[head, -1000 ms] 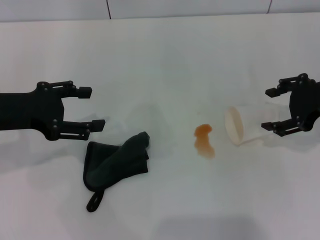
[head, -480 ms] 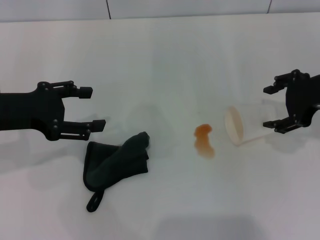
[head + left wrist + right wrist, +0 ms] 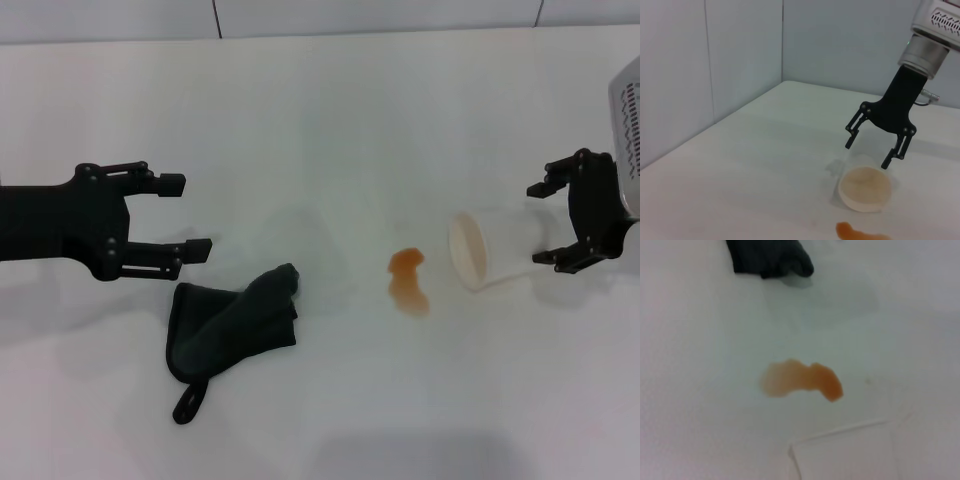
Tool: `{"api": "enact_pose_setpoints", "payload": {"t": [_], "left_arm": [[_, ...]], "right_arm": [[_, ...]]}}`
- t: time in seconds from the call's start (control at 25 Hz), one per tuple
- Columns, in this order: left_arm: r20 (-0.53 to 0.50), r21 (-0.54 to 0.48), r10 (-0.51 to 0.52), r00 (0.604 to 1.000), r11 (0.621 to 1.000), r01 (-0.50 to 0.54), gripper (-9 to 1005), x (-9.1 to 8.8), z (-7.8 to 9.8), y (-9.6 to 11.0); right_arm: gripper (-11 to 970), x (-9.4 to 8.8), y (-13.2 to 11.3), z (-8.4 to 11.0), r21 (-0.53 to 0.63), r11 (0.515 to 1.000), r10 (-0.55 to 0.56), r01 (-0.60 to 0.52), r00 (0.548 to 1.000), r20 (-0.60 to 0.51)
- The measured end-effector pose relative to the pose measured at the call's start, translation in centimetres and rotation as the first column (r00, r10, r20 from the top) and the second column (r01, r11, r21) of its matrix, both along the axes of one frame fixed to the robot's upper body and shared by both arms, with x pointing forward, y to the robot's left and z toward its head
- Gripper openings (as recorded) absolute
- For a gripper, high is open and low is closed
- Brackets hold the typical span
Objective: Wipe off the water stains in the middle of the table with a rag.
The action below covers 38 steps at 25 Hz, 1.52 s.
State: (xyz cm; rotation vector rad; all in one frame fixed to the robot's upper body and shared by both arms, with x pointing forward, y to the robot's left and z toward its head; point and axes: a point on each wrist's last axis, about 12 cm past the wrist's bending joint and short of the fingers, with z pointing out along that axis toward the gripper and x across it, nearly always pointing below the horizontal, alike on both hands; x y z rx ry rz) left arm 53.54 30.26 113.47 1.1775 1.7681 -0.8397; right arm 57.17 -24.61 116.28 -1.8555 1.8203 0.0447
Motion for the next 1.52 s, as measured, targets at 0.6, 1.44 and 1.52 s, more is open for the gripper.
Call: {"api": "enact_pose_setpoints", "payload": {"t": [0.6,1.44,1.52], "left_arm": [[0.009,-0.002,0.007,1.000,1.000,-0.007,863,0.1,0.4,0.0],[0.012,-0.003,0.010,1.000,1.000,-0.010,863,0.2,0.5,-0.1],[0.013,-0.003,0.011,1.000,1.000,-0.011,863,0.2,0.5,-0.1]], "right_arm": [[766,-0.1,1.2,-0.1,-0.027,0.999,0.032,-0.032,0.999,-0.008],[766,0.8,3.4,0.8,-0.071,0.996,0.062,-0.062,0.998,0.006],[766,0.8,3.5,0.8,-0.074,0.995,0.062,-0.061,0.998,0.005]]}}
